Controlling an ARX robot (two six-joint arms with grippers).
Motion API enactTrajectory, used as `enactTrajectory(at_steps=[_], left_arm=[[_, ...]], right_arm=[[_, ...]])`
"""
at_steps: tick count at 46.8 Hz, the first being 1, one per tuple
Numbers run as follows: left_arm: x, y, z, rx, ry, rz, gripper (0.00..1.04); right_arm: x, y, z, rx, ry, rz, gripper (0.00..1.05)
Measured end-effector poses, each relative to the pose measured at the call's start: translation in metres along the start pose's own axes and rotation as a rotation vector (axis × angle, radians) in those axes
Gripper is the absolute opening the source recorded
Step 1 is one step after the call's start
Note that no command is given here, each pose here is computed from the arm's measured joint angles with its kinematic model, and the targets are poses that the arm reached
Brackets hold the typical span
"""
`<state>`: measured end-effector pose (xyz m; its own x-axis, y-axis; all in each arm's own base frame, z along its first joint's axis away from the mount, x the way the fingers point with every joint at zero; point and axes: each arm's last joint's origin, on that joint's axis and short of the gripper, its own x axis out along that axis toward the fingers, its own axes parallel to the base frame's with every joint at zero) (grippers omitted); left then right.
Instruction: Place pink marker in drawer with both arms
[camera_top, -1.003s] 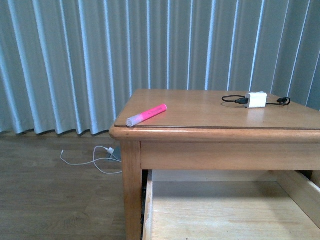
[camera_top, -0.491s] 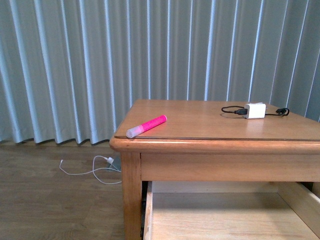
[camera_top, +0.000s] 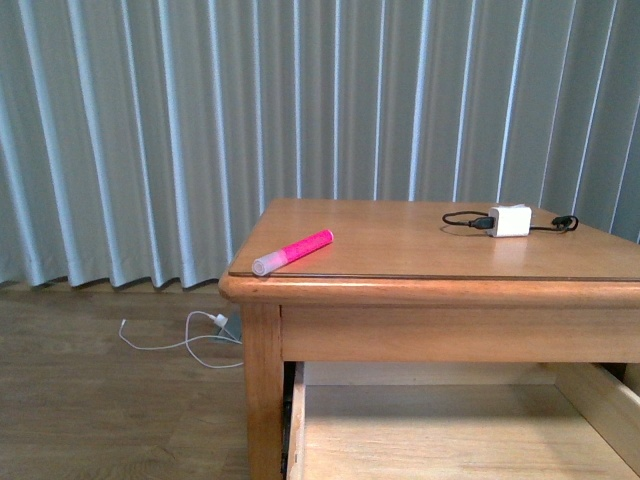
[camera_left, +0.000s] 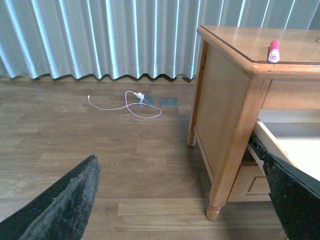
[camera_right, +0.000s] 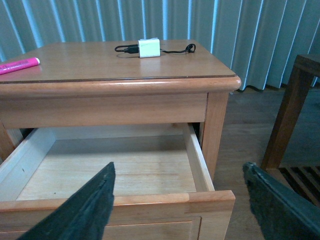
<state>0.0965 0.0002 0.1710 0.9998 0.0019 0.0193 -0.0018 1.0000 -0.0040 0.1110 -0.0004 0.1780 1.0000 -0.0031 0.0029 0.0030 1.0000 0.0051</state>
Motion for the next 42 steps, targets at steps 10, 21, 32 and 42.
enactTrajectory(at_steps=[10, 21, 32, 42], left_arm=[[0.001, 0.000, -0.001, -0.029, 0.032, -0.091, 0.99], [0.012, -0.005, 0.019, -0.109, 0.175, -0.381, 0.99], [0.061, -0.006, 0.085, -0.111, 0.136, -0.345, 0.99], [0.138, -0.021, 0.128, -0.096, 0.168, -0.321, 0.99]], right_arm=[[0.000, 0.000, 0.000, -0.001, 0.000, 0.000, 0.96], [0.000, 0.000, 0.000, -0.001, 0.000, 0.001, 0.96], [0.000, 0.000, 0.000, -0.001, 0.000, 0.000, 0.96], [0.000, 0.000, 0.000, -0.001, 0.000, 0.000, 0.96]])
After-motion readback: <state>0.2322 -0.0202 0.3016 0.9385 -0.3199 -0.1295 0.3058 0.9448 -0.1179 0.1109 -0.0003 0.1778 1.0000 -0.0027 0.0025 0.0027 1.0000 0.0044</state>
